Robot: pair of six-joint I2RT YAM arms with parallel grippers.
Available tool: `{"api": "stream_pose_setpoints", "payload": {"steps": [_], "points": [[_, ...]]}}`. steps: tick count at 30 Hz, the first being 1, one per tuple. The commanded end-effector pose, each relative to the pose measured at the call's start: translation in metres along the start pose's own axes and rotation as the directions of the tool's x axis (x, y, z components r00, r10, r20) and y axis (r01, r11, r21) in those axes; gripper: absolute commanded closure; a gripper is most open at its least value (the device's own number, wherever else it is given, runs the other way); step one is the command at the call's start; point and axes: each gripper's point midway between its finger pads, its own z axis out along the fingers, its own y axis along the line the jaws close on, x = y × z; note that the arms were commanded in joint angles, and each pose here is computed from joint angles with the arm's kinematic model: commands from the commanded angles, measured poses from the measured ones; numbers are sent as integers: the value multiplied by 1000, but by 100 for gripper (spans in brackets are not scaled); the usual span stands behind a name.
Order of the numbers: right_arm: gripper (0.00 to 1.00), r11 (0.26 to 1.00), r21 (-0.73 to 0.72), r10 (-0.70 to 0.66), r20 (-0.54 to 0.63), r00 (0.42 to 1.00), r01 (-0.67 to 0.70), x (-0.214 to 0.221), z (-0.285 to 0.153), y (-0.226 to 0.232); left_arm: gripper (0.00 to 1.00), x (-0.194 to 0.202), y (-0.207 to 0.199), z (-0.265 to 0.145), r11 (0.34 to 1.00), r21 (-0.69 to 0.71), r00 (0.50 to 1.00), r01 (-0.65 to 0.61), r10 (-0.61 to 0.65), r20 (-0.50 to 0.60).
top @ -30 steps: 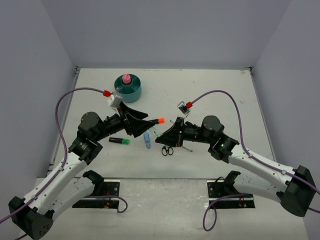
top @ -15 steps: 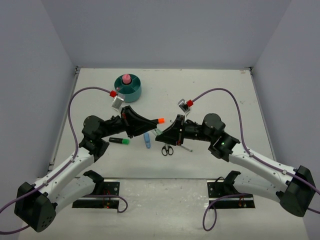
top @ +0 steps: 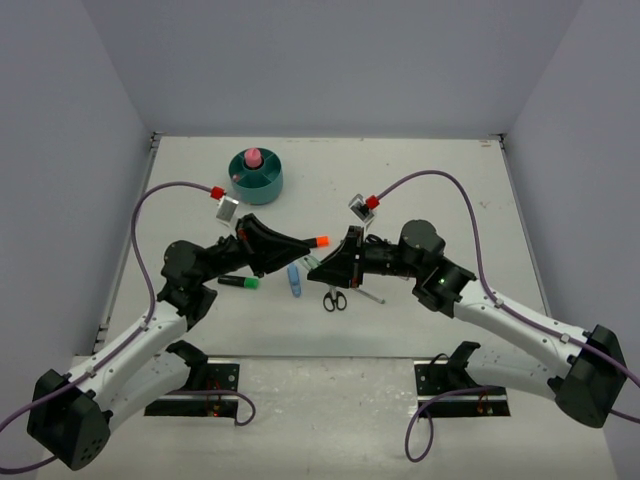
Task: Sort the stationery into containers
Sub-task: Close the pen cap on the pen.
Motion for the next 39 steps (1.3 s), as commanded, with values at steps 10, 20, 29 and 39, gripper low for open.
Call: {"api": "stream_pose_setpoints", "payload": {"steps": [10,20,29,39], "points": [[100,965,-178,-153,221,963,194,-54,-4,58,100,35,26,1,993,-61,991,103,-108,-83],[94,947,-216,-194,208,959,238,-52,2,60,100,44,33,-5,988,-95,988,120,-128,-82],[100,949,-189,-200,256,946,252,-72,2,68,100,54,39,-4,986,-104,984,128,-139,-111],[100,939,-203,-199,335,921,277,-125,24,86,100,85,44,-7,978,-122,971,169,-187,-148]]}}
